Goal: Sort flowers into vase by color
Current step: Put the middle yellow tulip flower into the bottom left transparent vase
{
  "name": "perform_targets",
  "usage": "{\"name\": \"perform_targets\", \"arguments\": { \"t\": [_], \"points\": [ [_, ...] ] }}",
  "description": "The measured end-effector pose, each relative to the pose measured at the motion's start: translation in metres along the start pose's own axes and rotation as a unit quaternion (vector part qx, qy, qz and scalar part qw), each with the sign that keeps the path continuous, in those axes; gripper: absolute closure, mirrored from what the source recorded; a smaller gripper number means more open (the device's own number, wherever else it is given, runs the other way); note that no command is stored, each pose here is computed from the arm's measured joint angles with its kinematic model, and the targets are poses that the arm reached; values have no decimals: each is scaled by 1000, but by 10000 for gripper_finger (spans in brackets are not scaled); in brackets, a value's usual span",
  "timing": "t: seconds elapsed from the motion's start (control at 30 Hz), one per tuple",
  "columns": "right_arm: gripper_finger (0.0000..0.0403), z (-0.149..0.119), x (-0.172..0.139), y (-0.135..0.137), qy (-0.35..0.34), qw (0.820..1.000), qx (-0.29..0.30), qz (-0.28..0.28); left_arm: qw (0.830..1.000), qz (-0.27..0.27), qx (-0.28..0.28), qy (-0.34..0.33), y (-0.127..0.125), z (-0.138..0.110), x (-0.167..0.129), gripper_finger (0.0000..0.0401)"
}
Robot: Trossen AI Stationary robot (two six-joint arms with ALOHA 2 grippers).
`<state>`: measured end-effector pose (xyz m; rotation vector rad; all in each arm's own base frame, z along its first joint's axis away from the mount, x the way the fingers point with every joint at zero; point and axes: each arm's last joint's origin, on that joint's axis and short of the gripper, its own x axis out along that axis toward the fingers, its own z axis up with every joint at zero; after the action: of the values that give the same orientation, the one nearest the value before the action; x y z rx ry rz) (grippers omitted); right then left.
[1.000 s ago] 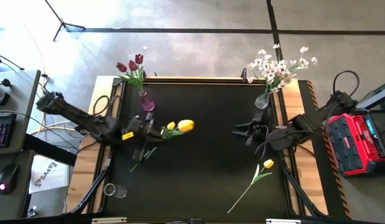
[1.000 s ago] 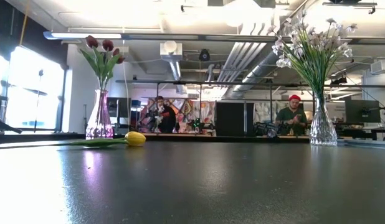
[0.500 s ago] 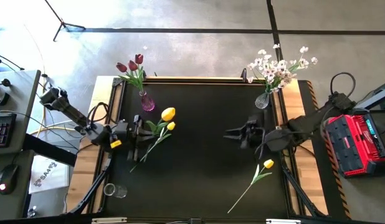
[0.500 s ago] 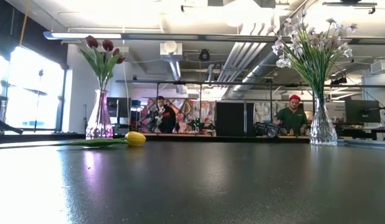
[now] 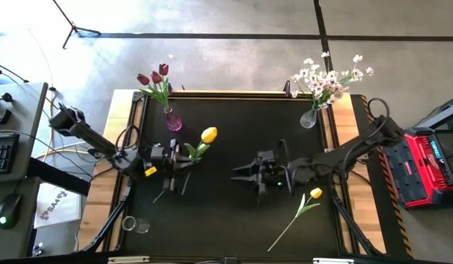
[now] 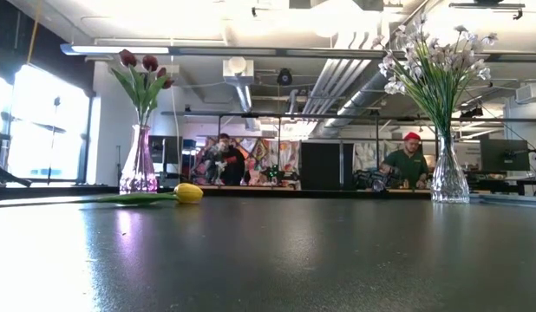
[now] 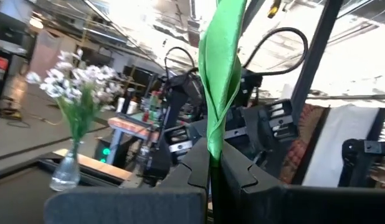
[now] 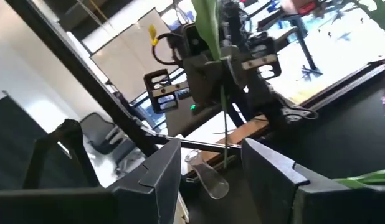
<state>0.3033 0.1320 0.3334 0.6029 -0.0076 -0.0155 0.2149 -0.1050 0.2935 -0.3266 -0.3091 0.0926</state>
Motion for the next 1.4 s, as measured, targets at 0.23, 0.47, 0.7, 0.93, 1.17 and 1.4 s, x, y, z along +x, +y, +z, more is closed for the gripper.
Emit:
{"name": "perform_targets", "arguments": {
  "t": [0.23,0.47,0.7,0.93,1.17,1.4],
  "points": [
    [245,-8,12,-3,-5,999,-23,24,1000,-15,-2,12,-1,-18,10,401],
    [245,-2,21,-13,-29,997,-65,9,999,-10,1,40,2,-39,19,401],
    [245,2,29,-26,-23,997,-72,16,999,-7,-6,48,7,-46,24,401],
    [245,15,34,-35,-45,994,-92,28,999,-5,14,52,8,-47,25,401],
    [258,27,40,-52,-36,994,-87,54,998,-7,23,59,9,-48,25,401],
    [355,32,42,-58,-15,991,-88,96,995,15,-21,98,15,-56,26,401]
  ]
}}
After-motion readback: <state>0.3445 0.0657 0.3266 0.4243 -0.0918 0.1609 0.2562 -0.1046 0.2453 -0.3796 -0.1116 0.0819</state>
